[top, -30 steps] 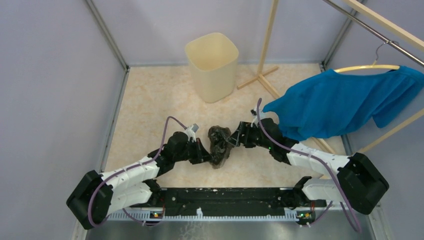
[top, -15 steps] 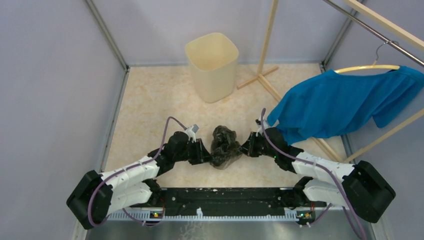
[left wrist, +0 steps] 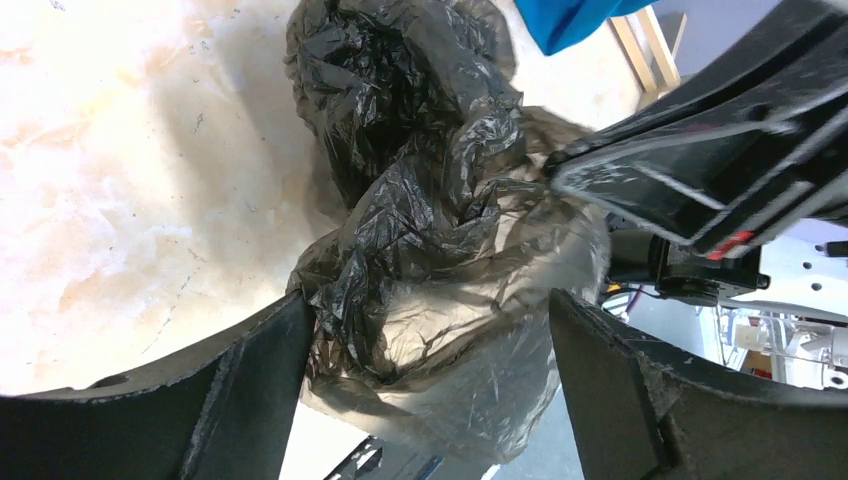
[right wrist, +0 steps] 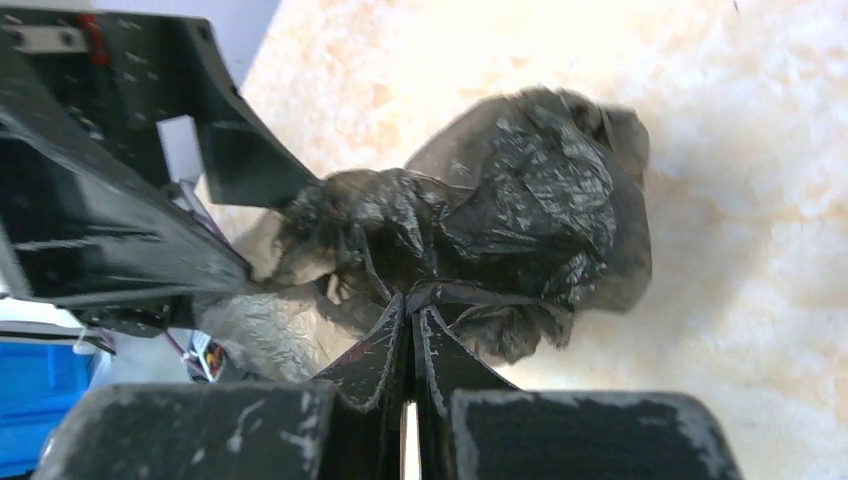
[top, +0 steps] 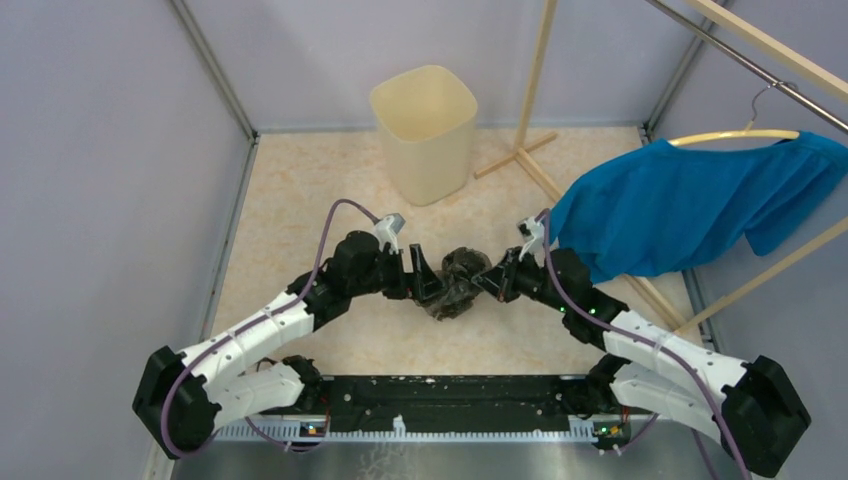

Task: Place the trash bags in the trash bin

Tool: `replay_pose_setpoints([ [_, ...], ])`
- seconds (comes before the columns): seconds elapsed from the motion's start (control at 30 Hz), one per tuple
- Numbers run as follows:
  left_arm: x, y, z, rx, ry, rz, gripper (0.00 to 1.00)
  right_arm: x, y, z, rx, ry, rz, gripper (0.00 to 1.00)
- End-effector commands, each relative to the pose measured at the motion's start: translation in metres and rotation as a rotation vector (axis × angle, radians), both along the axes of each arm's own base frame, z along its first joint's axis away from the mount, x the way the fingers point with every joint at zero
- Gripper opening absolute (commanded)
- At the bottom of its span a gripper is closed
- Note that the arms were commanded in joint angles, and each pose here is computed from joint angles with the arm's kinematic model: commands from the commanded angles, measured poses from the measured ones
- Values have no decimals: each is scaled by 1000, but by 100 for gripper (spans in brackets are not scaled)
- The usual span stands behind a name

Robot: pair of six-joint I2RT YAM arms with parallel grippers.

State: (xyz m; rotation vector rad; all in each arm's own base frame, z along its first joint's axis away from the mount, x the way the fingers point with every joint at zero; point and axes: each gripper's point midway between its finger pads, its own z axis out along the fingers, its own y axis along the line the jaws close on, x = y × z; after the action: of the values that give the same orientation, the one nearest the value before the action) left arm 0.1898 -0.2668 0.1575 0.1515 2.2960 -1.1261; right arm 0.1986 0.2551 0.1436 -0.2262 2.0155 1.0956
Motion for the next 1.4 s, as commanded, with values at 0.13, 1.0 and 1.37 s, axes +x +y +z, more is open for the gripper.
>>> replay_pose_setpoints([
  [0.13, 5, 6, 23, 37, -93, -12, 98, 7, 15, 89, 98, -174, 47, 0],
  [1.0, -40, -41, 74, -97, -230, -294, 98, 22, 33, 91, 95, -36, 6, 0],
  [1.37, 0, -16, 31, 206, -185, 7, 24, 21, 35, 91, 85, -37, 11, 0],
])
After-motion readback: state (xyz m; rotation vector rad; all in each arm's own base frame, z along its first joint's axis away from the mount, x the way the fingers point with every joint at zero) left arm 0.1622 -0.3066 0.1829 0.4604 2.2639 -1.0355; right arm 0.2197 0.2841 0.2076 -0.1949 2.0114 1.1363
